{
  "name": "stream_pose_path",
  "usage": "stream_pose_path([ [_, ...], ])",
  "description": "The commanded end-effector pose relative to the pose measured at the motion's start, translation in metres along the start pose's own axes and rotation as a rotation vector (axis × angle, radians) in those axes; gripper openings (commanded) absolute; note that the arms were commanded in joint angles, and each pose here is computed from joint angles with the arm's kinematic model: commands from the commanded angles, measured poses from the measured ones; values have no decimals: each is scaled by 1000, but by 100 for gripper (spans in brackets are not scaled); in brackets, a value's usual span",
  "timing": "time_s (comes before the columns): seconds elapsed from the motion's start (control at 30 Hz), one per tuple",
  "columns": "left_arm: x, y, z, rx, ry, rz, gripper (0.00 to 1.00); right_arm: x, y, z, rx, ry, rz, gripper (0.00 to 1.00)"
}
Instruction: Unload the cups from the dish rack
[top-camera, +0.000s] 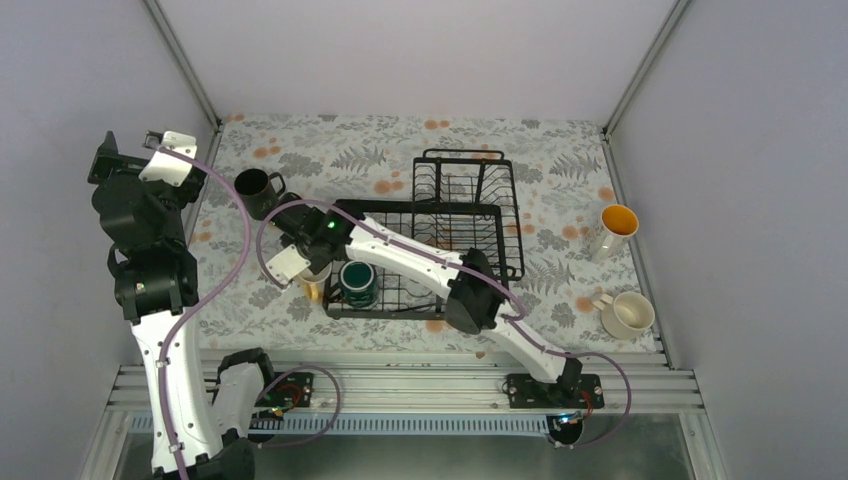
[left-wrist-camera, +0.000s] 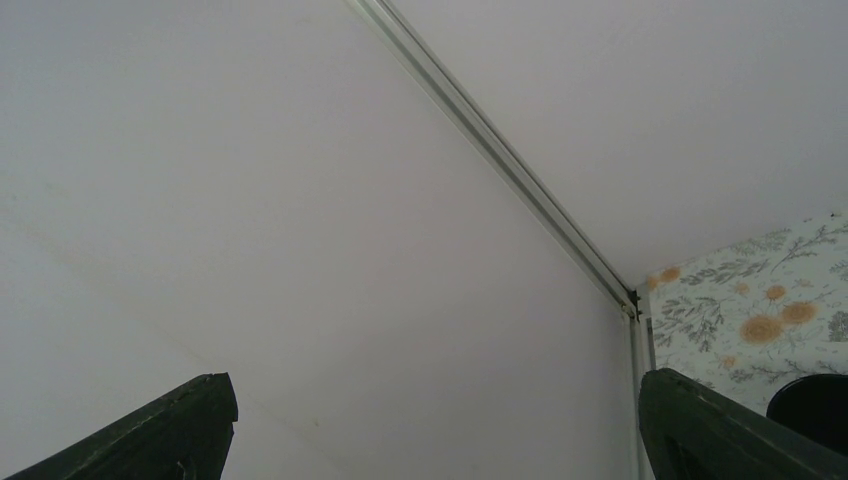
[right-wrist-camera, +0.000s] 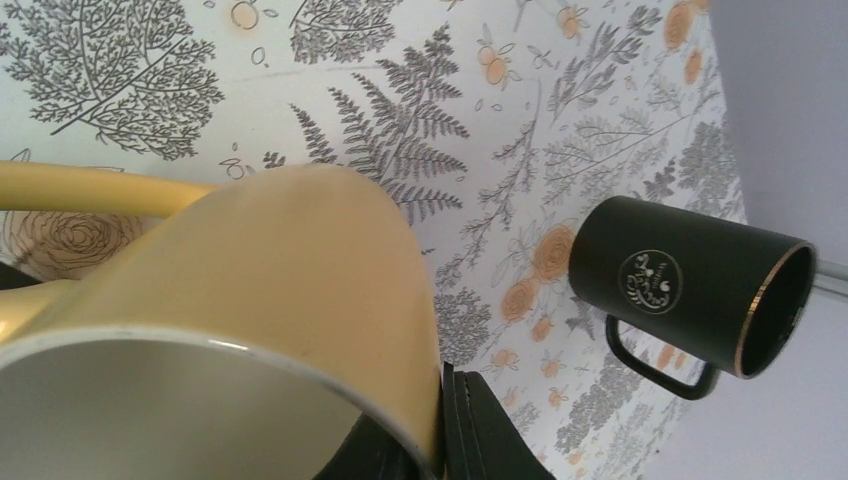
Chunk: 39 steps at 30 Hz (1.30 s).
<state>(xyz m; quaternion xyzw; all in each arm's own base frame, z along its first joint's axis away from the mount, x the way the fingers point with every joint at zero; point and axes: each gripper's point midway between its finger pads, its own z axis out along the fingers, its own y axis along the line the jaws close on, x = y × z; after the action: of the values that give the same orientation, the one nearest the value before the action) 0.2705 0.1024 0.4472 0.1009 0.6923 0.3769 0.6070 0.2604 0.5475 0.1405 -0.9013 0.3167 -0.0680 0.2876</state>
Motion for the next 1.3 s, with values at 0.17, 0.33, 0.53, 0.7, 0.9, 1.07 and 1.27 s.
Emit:
stream_pose_path([
  [0.17,3,-6,3,10,-10,-9,100,60,65,5,-277,161,12,3],
  [0.33,1,-6,7,16,-10,-26,100,61,56,-3,-243,157,10,3],
  [0.53,-3,-6,6,29,-21,-44,100,62,48,7,-203,170,-31,3],
  [0.7,1,-8,4,30,-13,-27,100,63,38,21,-153,186,-28,37],
  [0.9,8,-15,2,42,-9,-9,100,60,17,24,-67,180,-24,51],
  [1.07,10,-17,1,46,-7,-15,100,51,-22,10,82,133,1,65],
  [1.27,11,-27,-1,94,-13,-30,100,47,-49,-27,178,99,61,76],
])
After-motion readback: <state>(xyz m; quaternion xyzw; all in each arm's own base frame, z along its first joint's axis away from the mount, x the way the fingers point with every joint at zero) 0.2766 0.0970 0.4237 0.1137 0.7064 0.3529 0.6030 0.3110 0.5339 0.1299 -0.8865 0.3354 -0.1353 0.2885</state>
